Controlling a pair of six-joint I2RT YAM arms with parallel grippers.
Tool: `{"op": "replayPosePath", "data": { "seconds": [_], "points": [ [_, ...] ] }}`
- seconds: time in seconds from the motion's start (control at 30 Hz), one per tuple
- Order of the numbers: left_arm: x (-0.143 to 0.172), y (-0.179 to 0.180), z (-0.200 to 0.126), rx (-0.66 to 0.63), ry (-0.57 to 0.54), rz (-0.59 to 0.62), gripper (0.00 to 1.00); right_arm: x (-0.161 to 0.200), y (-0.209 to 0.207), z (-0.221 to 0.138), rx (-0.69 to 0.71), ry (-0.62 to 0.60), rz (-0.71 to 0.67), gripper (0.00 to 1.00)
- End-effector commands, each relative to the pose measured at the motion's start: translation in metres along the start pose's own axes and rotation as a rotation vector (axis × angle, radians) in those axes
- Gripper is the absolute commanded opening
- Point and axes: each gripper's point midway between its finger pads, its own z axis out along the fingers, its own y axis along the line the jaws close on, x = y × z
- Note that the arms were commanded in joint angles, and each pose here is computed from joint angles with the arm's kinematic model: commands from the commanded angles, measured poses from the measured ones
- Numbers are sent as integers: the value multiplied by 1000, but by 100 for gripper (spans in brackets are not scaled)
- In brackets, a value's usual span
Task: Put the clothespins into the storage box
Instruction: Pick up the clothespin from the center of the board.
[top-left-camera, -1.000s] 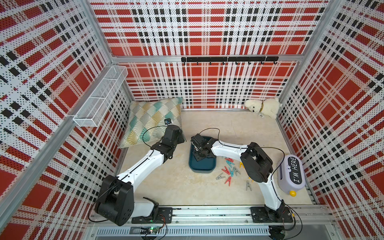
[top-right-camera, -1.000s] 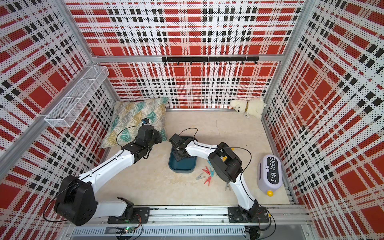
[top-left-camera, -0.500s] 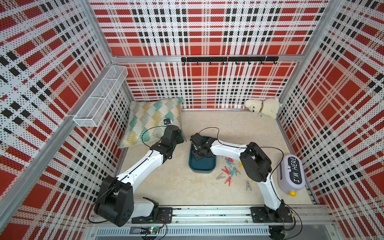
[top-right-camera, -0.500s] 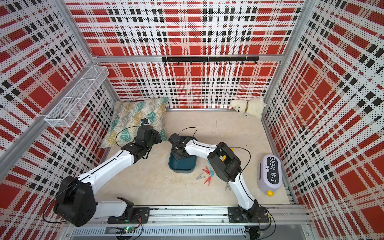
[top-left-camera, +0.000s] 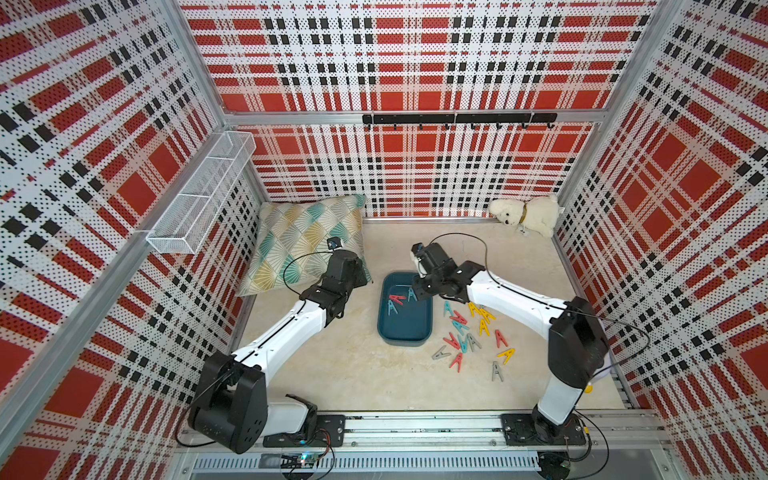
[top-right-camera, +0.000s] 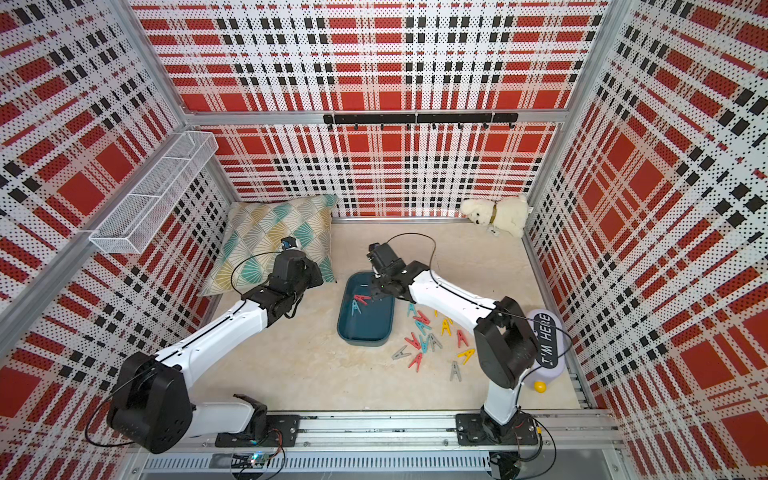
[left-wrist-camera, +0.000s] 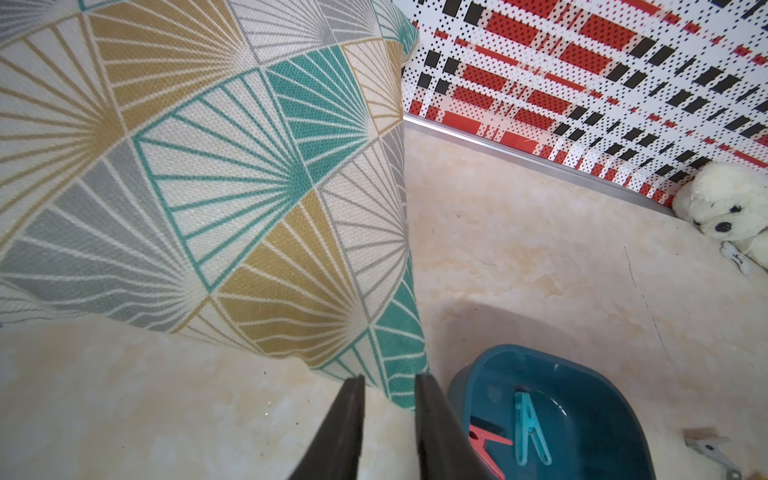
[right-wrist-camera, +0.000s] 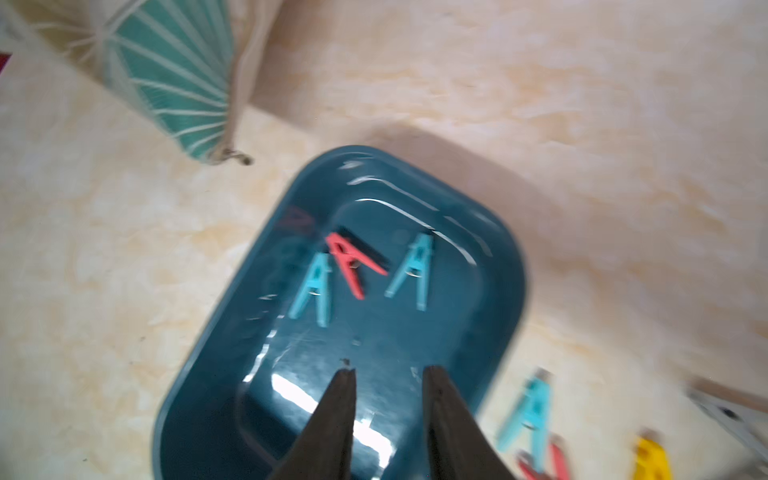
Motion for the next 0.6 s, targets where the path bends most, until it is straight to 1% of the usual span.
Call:
{"op": "replayPosePath", "data": {
  "seconds": [0.0,0.1,0.23,0.43,0.57],
  "points": [
    [0,1,0,-1,1,-1,28,31,-43,-2,76,48,48,34],
    [0,0,1,3,1,-2,28,57,-65,-3,94,78,79,35],
    [1,-3,4,10,5,-4,28,85,-73,9,112,142,80,34],
    [3,-12,5,22,10,8,28,100,-76,34,124,184,90,33],
    [2,-12,3,20,4,9,28,101,-77,44,133,198,79,30]
  ]
}}
